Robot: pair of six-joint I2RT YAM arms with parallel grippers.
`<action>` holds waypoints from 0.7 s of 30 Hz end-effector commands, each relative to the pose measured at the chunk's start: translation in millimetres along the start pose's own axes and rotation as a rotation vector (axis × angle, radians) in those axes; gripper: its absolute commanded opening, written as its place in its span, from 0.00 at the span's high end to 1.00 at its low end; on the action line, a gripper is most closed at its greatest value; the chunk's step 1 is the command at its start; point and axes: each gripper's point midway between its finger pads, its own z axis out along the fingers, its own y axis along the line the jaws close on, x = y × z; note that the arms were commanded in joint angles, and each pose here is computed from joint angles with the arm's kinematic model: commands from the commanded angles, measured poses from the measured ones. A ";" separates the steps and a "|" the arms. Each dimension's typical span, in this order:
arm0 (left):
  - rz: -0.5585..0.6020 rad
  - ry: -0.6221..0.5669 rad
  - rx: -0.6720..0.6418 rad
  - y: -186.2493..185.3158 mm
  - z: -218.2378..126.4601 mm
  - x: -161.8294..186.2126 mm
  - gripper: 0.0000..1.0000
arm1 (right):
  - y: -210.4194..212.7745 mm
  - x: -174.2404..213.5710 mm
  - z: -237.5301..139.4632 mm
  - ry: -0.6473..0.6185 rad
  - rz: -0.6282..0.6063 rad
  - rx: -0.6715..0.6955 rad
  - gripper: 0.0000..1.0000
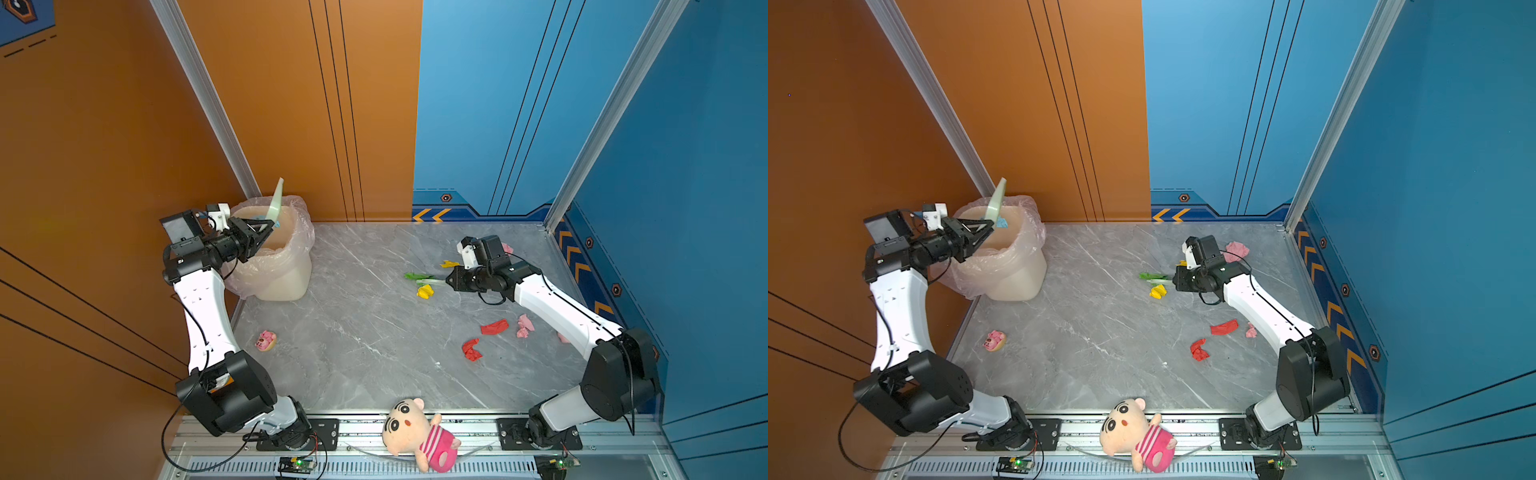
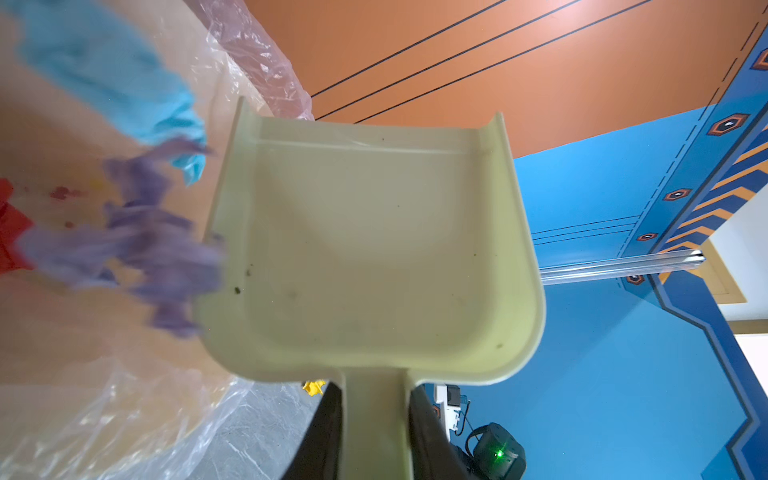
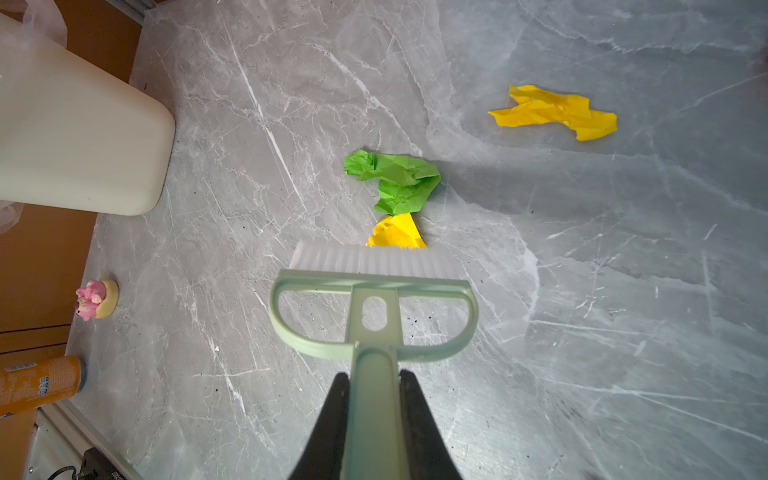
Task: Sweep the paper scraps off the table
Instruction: 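Tilt the dustpan over the bin with the left gripper to dump the scraps, then lower the left gripper's dustpan by the green scrap while the right places the brush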
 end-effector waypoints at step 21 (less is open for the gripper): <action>0.378 -0.125 -0.009 -71.1 -11.3 37.8 0.80 | -24.3 -33.7 -23.2 -0.138 0.000 0.146 1.00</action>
